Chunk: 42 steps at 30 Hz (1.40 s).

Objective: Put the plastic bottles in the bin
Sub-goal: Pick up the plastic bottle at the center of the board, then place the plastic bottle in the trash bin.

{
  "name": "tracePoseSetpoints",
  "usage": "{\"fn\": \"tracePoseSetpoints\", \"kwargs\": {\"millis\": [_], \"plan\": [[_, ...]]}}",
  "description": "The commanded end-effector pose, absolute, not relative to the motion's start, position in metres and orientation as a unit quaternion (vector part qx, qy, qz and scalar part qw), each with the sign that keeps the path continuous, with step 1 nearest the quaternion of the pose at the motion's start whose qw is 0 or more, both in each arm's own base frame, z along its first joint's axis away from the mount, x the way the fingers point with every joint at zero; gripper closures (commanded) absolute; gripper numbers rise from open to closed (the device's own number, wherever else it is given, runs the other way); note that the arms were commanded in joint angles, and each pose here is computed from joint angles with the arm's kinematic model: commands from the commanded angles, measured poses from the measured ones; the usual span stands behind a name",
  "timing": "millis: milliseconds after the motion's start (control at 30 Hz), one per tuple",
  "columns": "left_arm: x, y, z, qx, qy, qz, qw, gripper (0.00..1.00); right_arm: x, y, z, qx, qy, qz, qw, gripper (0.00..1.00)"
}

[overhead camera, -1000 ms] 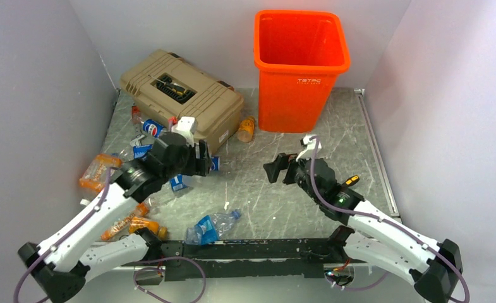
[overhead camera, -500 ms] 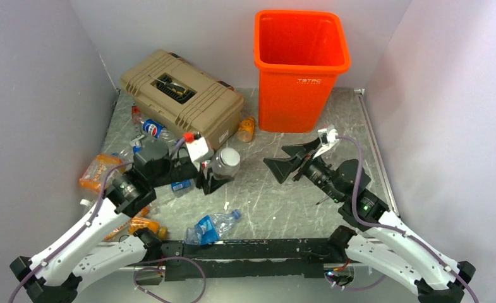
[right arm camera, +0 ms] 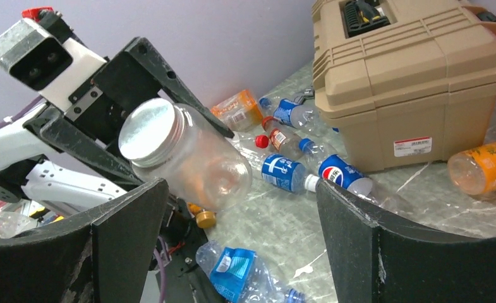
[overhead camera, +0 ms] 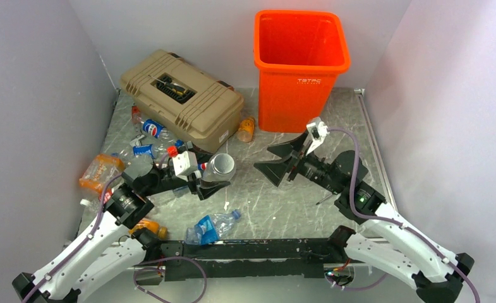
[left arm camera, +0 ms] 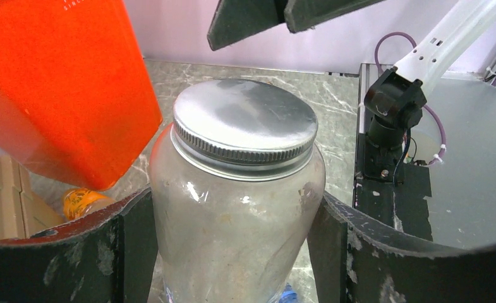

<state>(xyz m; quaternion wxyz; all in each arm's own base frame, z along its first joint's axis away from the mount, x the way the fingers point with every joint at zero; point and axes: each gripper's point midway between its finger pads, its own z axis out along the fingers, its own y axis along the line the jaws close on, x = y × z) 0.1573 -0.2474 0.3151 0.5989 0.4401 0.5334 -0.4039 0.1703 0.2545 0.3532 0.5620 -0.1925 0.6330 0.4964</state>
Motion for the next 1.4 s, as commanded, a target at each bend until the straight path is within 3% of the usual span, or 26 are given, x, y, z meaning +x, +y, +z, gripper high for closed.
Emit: {"fn": "tracePoseSetpoints", "kwargs": {"millis": [0, 667, 900, 1267, 1367], "plan": [[0.155, -0.245, 0.336, 0.438, 0.507, -0.403, 0.624, 0.49, 0.162, 0.258, 0.404, -0.204, 0.59, 0.521, 0.583, 0.1], [0.166, -0.249, 0.322, 0.436, 0.525, -0.395, 0.615, 0.48, 0.146, 0.318, 0.413, -0.257, 0.585, 0.484, 0.598, 0.14], [0.167, -0.252, 0.319, 0.437, 0.531, -0.399, 0.607, 0.48, 0.165, 0.332, 0.395, -0.25, 0.625, 0.446, 0.59, 0.14], [0.166, -0.251, 0.32, 0.437, 0.528, -0.399, 0.61, 0.49, 0.173, 0.354, 0.376, -0.274, 0.654, 0.413, 0.571, 0.2], [0.166, -0.25, 0.321, 0.435, 0.528, -0.397, 0.612, 0.49, 0.174, 0.355, 0.37, -0.28, 0.663, 0.399, 0.569, 0.31]]}}
